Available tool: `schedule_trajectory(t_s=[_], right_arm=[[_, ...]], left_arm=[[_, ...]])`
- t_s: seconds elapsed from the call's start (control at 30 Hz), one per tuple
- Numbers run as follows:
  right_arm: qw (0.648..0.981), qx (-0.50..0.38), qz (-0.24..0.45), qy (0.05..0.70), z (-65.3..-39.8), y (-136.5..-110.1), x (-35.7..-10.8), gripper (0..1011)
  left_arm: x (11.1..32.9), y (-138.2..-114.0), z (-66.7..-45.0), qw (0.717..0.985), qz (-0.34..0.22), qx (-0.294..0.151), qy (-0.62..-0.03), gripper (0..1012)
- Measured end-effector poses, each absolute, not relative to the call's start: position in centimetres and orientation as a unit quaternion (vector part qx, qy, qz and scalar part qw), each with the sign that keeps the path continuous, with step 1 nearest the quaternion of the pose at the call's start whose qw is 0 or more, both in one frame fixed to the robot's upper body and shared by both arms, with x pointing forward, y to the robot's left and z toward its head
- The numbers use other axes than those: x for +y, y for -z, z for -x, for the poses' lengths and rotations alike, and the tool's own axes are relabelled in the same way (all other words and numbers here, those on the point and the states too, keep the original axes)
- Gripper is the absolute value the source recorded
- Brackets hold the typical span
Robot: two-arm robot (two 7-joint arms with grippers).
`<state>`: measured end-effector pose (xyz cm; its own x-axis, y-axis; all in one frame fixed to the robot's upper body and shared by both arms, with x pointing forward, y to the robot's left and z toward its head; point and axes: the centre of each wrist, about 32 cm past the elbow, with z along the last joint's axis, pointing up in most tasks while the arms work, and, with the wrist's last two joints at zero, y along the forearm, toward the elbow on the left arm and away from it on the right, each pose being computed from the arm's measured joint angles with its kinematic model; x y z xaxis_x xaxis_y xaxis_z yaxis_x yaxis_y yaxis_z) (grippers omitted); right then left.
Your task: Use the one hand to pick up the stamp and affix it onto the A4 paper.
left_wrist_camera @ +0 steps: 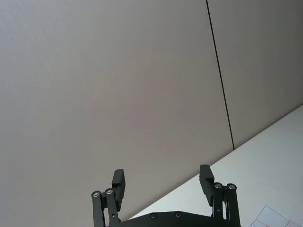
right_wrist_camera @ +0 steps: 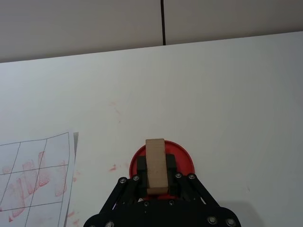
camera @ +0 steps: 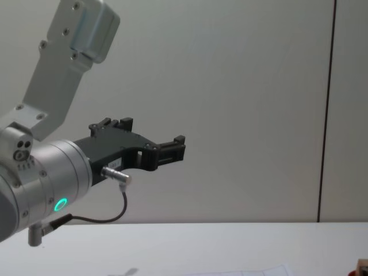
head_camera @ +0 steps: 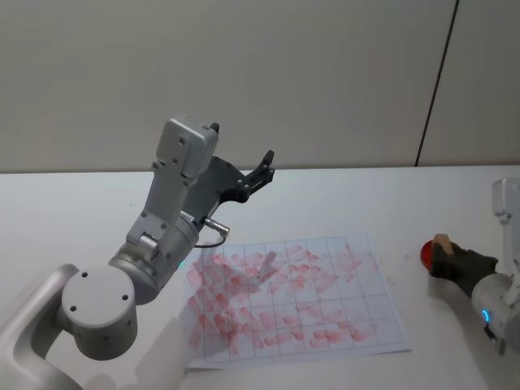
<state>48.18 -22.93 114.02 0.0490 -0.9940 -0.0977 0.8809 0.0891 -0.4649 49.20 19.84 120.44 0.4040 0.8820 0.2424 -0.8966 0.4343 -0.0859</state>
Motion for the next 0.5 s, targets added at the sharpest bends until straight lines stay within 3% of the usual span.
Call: schedule_trajectory(t_s=[0.5], right_arm=[[0.737, 0.155, 0.115, 0.647, -47.8, -117.3, -21.6, 218]], left_arm=[[19.8, -120.4, -49.2, 0.837, -0.029, -0.126, -0.531, 1001]])
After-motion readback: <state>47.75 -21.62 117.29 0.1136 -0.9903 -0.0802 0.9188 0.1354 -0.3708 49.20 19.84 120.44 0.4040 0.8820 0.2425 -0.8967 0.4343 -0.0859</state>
